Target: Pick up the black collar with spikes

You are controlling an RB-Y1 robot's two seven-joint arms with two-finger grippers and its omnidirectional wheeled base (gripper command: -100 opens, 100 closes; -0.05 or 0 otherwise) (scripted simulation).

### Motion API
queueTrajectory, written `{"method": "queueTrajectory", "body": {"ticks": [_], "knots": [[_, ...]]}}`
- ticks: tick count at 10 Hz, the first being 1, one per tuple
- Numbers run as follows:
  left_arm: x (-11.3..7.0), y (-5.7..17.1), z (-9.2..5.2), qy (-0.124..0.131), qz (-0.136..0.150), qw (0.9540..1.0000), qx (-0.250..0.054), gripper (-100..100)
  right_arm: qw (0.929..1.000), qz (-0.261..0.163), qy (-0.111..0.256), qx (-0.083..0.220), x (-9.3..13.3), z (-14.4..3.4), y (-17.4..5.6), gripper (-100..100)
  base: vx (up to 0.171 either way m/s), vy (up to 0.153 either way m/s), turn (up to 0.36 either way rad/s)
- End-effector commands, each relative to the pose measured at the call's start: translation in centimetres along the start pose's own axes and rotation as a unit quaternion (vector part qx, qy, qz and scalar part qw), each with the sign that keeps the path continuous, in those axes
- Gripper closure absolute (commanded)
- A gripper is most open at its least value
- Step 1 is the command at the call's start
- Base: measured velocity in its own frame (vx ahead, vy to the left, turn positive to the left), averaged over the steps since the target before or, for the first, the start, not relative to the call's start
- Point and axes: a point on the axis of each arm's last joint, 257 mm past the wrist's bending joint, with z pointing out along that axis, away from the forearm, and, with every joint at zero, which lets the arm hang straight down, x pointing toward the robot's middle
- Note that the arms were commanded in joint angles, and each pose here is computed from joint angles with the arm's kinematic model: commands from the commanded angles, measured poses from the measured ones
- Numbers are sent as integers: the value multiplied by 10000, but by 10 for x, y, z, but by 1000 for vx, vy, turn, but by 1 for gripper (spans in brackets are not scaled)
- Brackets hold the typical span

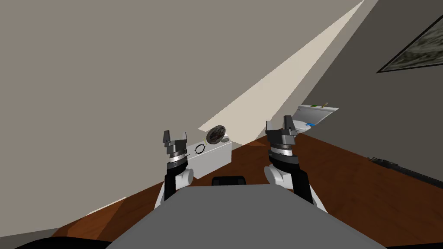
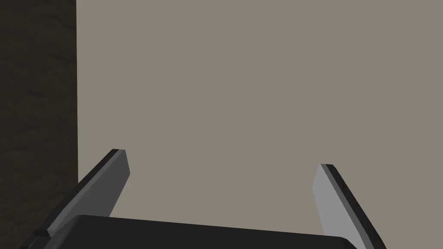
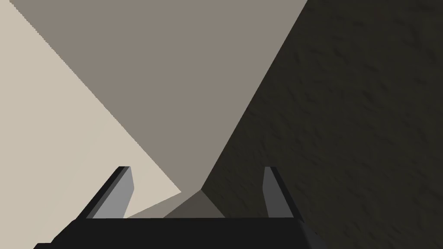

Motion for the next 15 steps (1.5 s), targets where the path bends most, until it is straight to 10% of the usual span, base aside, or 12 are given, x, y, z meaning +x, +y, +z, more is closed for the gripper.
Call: {"method": "queueTrajectory", "body": {"ticks": [1,7,15], "knots": [[4,6,1,173,48,9998,-94,-100,10000,0,0,0,0,0,0,0,-7,-4,-43],[12,63,7,708,215,9930,-918,-100,10000,0,0,0,0,0,0,0,-36,-12,-77],[2,141,1,700,293,9757,-2057,-100,10000,0,0,0,0,0,0,0,-32,-12,-73]]}}
